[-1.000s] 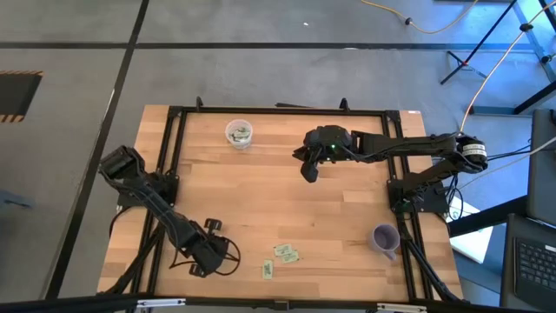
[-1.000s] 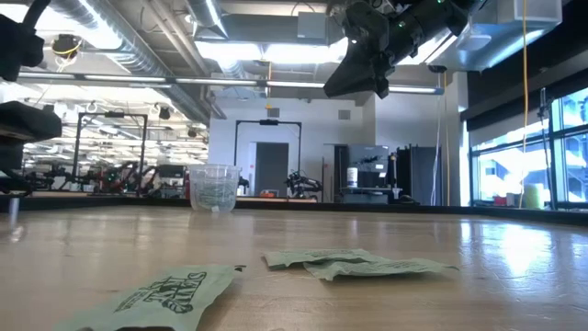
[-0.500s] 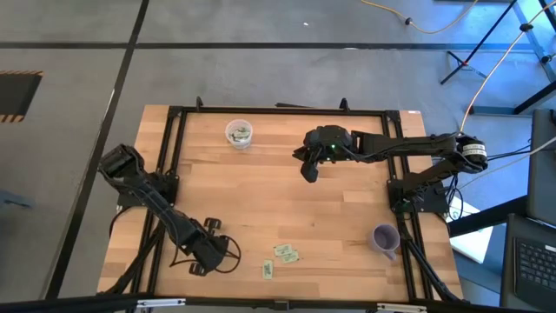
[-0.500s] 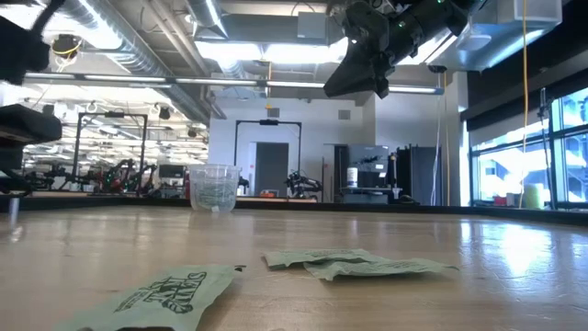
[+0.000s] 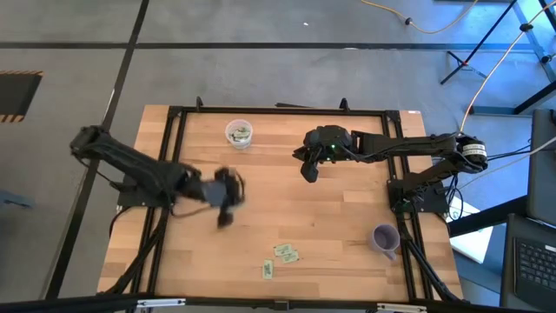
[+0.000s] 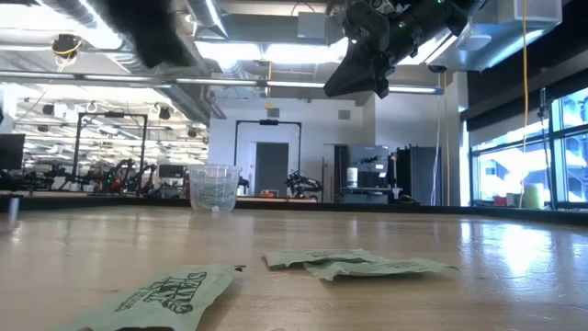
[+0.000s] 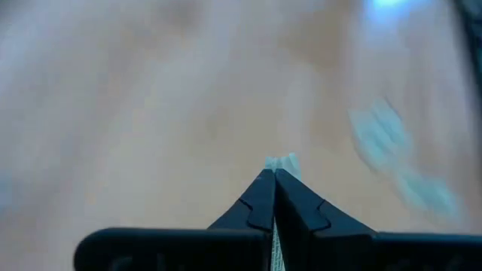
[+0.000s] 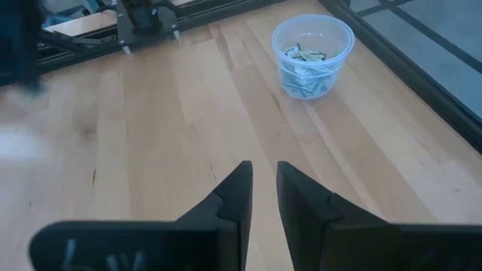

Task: Pick and place items into bin
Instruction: Put the stevia packet into the transparent bin

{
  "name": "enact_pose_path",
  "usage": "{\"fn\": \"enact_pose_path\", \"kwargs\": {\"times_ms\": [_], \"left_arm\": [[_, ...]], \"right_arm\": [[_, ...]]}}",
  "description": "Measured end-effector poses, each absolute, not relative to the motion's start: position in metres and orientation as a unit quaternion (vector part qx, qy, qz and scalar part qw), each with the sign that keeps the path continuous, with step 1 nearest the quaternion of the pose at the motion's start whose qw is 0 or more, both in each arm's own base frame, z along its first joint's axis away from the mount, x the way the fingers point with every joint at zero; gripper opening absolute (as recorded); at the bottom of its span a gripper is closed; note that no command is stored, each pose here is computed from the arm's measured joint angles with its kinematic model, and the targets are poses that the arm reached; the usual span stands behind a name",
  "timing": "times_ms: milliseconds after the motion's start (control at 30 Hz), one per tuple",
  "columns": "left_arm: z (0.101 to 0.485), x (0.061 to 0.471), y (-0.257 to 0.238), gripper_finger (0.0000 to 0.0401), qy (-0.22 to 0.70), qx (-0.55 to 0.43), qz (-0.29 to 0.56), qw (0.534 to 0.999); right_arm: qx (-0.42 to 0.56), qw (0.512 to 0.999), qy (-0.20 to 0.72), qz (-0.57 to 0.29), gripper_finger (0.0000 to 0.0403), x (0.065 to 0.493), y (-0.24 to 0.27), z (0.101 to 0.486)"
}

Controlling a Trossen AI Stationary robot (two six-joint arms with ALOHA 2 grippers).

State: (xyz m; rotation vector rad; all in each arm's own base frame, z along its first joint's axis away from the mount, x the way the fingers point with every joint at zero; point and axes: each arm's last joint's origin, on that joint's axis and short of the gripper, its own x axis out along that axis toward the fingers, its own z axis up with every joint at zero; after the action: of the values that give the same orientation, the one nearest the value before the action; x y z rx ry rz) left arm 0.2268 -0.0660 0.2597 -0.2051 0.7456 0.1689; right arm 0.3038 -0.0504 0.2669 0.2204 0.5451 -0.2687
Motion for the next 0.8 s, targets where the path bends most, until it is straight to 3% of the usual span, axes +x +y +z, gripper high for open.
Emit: {"fn": "enact_pose_path", "kwargs": {"times_ms": [133, 300, 533, 800], "left_arm": [[0.281, 0.225, -0.018, 0.0003, 0.283, -0.033, 0.225, 0.932], [0.289, 0.223, 0.044, 0.0002, 0.248, -0.033, 0.362, 0.898], [0.277, 0.218, 0.111, 0.0003, 0.269, -0.069, 0.398, 0.875], [0.234, 0.231, 0.149, 0.0003, 0.330, -0.118, 0.396, 0.849]], "right_arm": [[0.109, 0.948, 0.267, -0.132, 0.0068, 0.304, -0.050, 0.267], [0.109, 0.949, 0.264, -0.132, 0.0068, 0.304, -0.050, 0.268], [0.095, 0.951, 0.266, -0.128, 0.0068, 0.304, -0.050, 0.267], [0.082, 0.951, 0.272, -0.124, 0.0068, 0.304, -0.050, 0.267]]}}
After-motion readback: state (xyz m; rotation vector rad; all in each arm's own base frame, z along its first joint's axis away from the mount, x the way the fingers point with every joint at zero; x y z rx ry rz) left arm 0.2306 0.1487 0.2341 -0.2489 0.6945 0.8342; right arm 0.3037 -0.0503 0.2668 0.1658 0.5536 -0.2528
